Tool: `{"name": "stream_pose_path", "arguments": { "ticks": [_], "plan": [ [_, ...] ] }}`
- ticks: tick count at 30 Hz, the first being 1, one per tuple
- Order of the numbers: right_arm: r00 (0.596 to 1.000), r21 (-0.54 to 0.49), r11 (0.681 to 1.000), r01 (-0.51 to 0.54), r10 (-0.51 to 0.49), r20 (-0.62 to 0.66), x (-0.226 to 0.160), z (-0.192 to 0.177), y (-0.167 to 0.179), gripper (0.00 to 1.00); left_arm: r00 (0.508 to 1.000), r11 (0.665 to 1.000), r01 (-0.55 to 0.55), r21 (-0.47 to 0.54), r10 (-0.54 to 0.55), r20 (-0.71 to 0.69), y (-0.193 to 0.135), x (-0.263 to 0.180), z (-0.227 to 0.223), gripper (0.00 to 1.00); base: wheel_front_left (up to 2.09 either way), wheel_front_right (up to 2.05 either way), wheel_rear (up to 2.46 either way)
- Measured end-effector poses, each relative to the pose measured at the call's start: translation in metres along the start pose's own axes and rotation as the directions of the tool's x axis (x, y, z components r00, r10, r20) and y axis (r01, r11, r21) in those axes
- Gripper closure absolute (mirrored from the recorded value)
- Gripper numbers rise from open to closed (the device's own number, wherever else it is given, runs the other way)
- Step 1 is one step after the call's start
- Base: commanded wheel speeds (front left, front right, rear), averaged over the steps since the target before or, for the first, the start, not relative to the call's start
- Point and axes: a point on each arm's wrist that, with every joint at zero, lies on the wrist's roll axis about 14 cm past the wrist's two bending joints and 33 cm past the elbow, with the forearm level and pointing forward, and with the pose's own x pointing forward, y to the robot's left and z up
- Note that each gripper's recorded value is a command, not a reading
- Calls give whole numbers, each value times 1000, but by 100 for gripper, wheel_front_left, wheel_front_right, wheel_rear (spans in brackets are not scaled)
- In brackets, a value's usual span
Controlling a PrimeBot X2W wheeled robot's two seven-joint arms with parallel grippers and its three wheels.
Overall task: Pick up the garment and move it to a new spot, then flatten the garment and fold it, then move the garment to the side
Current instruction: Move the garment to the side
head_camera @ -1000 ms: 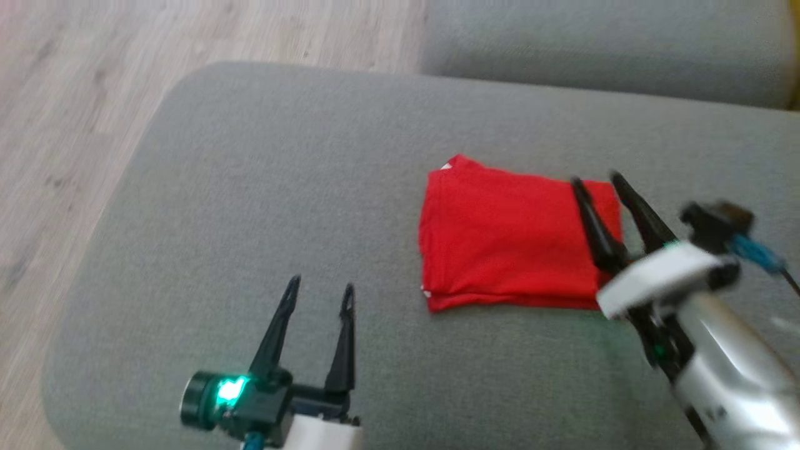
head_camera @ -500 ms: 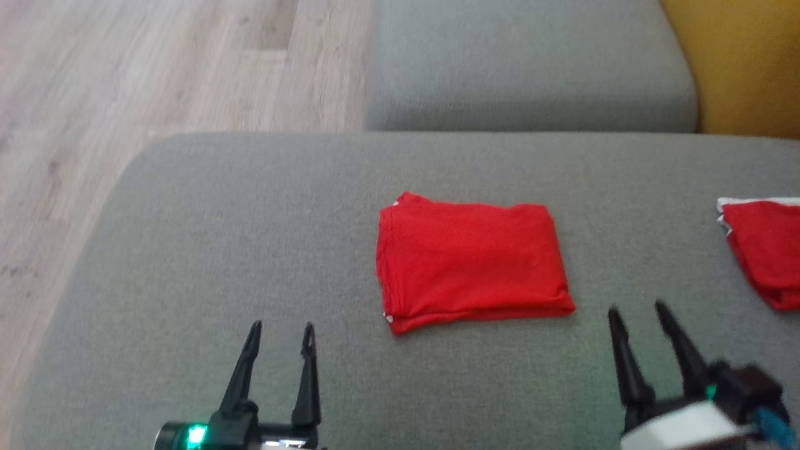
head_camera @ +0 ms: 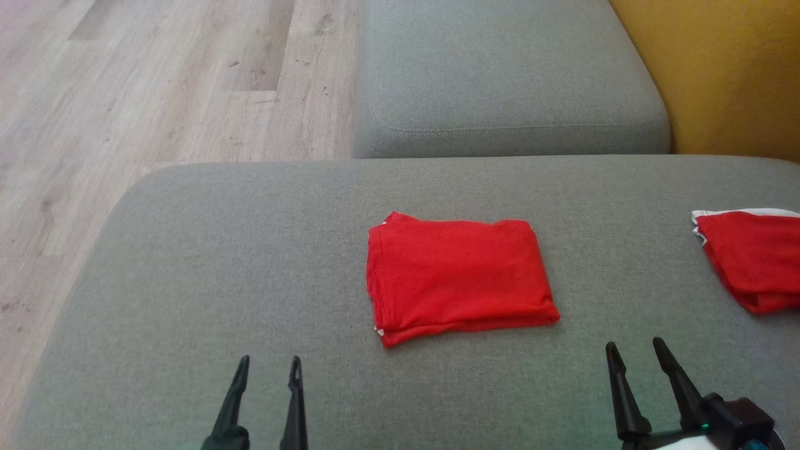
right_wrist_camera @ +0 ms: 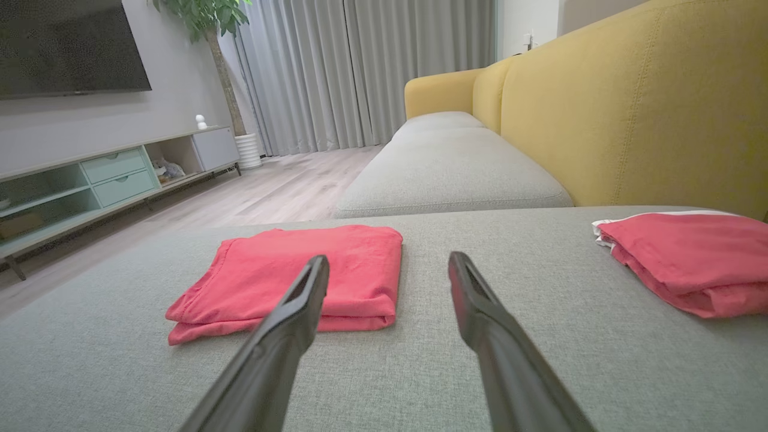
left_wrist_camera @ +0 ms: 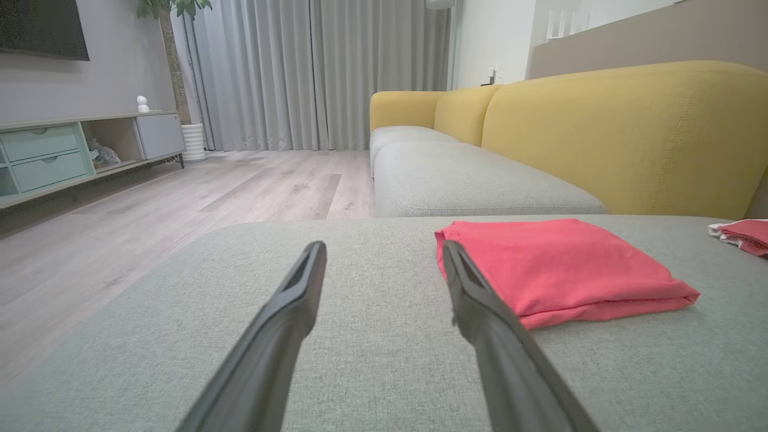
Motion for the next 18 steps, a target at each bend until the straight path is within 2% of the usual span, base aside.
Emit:
{"name": "stream_pose_path", "arguments": {
  "ticks": [18],
  "plan": [
    [1000,2,1000,-6,6,-13,-2,-4,3,0,1000,1000,-8,-6,8,-8,2,-3,-2,0,0,0,0]
  ]
}}
